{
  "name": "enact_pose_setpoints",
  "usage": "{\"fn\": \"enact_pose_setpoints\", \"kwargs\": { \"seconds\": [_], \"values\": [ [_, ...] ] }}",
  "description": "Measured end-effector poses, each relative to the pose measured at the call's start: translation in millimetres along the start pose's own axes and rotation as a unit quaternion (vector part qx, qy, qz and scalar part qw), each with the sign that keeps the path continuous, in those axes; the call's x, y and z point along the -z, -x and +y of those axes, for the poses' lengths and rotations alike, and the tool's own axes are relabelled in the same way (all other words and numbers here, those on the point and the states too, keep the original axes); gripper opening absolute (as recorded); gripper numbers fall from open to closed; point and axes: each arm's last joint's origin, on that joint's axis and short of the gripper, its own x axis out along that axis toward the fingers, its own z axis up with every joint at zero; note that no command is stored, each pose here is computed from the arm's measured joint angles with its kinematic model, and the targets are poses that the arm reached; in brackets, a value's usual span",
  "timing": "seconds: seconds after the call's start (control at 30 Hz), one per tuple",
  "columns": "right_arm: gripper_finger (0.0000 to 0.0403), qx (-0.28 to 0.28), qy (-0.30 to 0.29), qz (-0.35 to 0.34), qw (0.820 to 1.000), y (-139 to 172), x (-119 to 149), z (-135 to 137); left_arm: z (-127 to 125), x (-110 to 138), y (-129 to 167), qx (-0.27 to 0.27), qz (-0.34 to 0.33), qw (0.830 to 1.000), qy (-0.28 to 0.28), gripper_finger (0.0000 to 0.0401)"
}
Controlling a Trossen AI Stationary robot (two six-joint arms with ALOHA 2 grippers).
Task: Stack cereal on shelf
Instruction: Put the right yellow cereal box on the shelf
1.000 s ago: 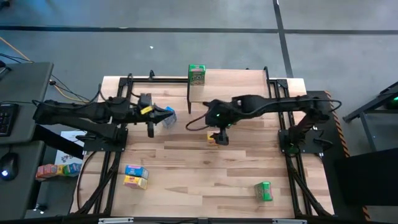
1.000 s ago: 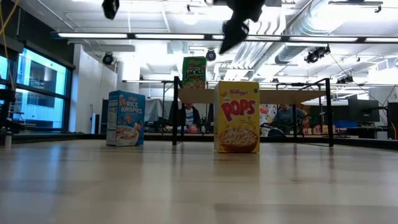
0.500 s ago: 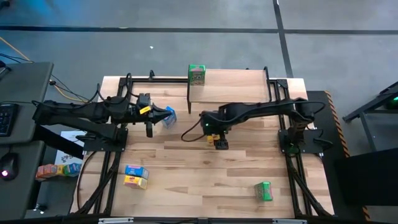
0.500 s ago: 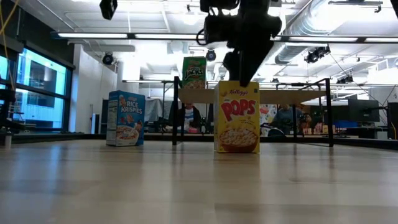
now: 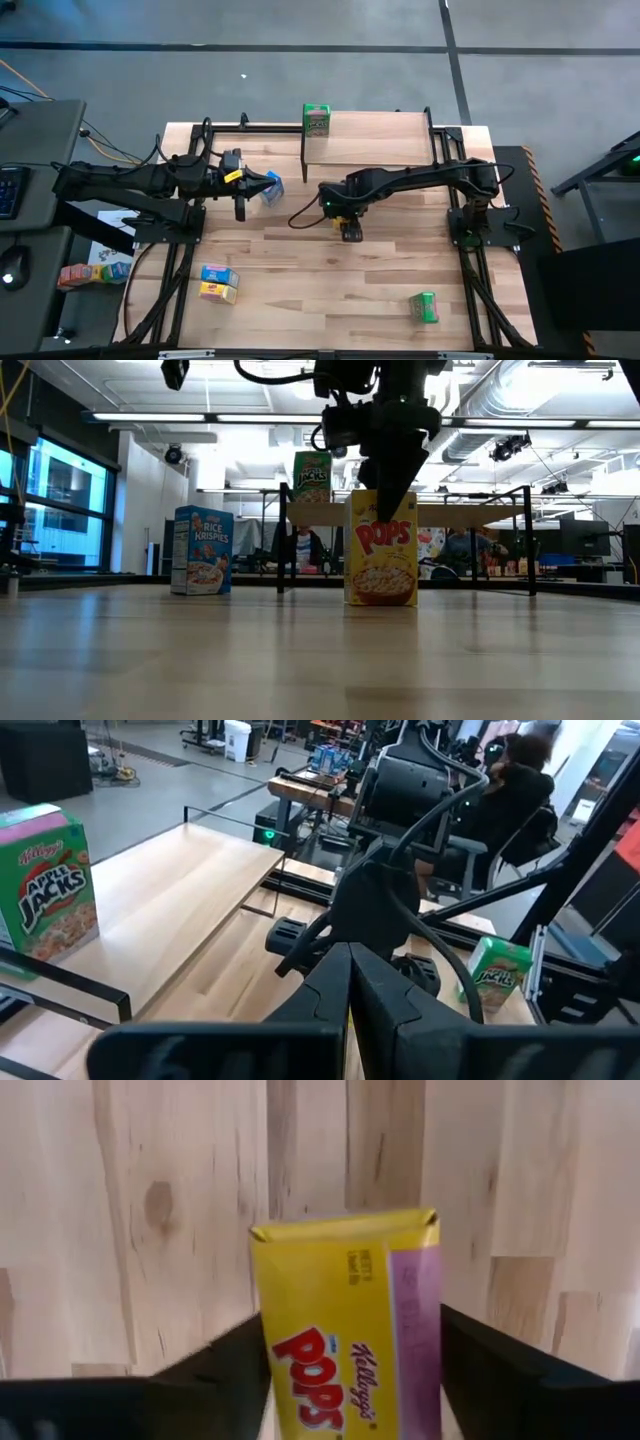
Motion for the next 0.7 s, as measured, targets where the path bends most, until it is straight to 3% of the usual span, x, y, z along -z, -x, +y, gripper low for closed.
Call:
{"fn": "enact_pose_setpoints", "kwargs": {
  "seconds": [0.17,0.37,0.53,0.63,0.7],
  "values": [
    [0.0153,-0.007,-0.009,-0.001,1.0,0.4,-0.1,0.3,0.1,0.4,0.0,0.0,0.002,1.0,-0.019,0.0],
    [0.0088,-0.077,-0.012,0.017,0.997,19.6,3.3,4.5,2.6,2.5,7.3,-0.005,0.019,0.999,-0.026,0.0],
    [0.0082,-0.093,0.004,0.009,0.996,74.2,4.0,6.1,5.1,-0.3,19.6,-0.005,0.011,1.0,-0.024,0.0],
    [0.0088,-0.052,0.005,-0.035,0.998,120.4,0.0,0.3,6.1,-4.5,27.2,-0.002,-0.008,1.0,-0.019,0.0],
    [0.009,0.005,-0.007,-0.079,0.997,155.5,-2.3,-5.5,7.0,-6.1,31.4,-0.004,-0.015,1.0,-0.018,0.0]
  ]
}}
